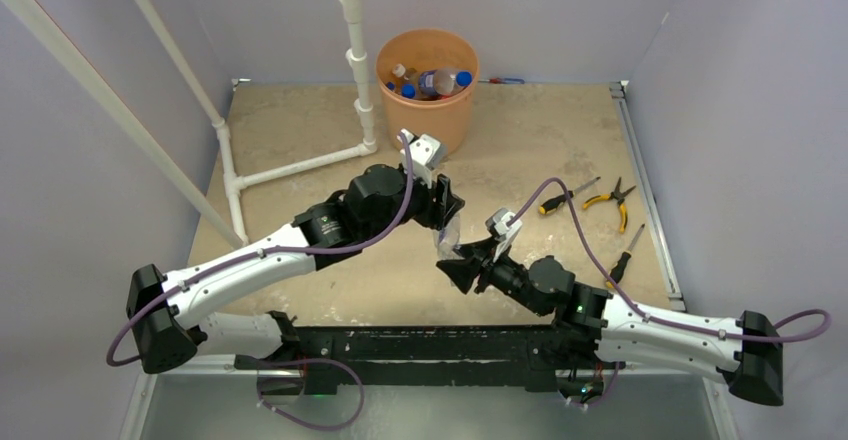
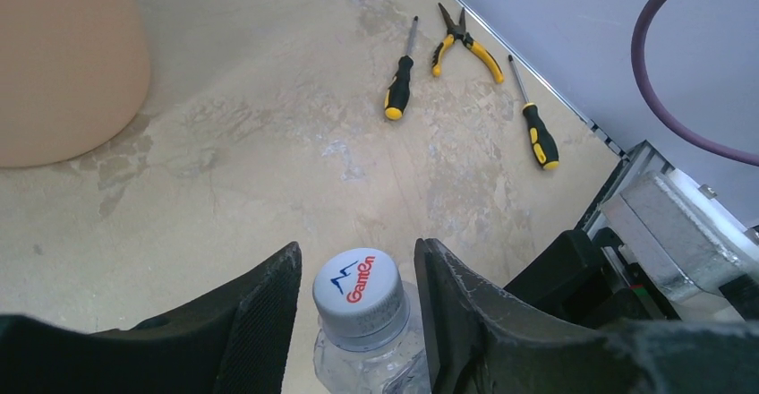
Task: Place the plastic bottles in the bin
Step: Pick up the plastic bottle at the center of the board.
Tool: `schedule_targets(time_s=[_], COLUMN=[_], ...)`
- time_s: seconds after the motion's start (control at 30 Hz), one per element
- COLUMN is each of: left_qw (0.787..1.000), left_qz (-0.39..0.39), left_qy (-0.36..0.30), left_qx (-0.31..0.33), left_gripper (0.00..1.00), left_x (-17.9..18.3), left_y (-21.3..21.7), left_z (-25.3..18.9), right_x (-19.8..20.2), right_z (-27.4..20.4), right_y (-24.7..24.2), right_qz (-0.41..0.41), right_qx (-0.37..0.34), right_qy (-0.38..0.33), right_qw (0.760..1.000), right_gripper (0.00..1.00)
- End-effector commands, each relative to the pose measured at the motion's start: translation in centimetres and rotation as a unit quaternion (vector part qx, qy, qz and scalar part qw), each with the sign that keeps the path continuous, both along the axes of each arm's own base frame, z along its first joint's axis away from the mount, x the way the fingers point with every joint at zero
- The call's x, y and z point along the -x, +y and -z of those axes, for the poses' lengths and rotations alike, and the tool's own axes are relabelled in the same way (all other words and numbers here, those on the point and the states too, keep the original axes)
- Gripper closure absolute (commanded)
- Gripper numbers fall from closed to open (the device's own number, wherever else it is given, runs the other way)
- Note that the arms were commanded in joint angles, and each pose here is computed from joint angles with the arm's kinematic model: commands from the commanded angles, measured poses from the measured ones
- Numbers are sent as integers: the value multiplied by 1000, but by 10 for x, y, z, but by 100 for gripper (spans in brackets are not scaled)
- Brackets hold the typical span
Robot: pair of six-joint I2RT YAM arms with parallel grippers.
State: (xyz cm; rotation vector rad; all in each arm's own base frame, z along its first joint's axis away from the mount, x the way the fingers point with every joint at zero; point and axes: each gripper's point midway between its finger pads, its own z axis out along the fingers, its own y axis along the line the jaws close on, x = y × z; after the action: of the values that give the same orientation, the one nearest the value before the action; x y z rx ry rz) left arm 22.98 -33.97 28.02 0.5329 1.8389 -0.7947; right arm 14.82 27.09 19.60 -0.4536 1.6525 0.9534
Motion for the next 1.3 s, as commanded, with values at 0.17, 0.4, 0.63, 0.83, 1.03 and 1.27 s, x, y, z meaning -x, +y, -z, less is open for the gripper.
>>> schedule_targets(time_s=[0.17, 0.4, 0.63, 0.83, 1.03, 1.27], left_qw=[1000, 1000, 994, 983, 971, 974], left_qz=[8, 5, -22, -77, -115, -126], left_qy=[-1, -7, -45, -53, -47, -37], left_qx=[1, 19, 95, 160, 206, 182], left_gripper=[59, 100, 100, 100, 100, 30], left_x=[0, 1, 2, -1, -3, -4], left_y=[-3, -1, 15, 40, 57, 61], left_z=[-4, -10, -49, -65, -77, -77], right_x=[-4, -4, -6, -5, -4, -8], right_z=[-32, -30, -20, -15, -14, -30], right_y=[-1, -2, -7, -15, -20, -18], right_qz=[14, 14, 31, 42, 47, 50], right_qx=[-35, -36, -44, -79, -90, -83], right_qy=[-20, -16, 3, 21, 26, 3], right_qw=[999, 999, 999, 996, 995, 995], right_gripper=[80, 95, 100, 100, 100, 100])
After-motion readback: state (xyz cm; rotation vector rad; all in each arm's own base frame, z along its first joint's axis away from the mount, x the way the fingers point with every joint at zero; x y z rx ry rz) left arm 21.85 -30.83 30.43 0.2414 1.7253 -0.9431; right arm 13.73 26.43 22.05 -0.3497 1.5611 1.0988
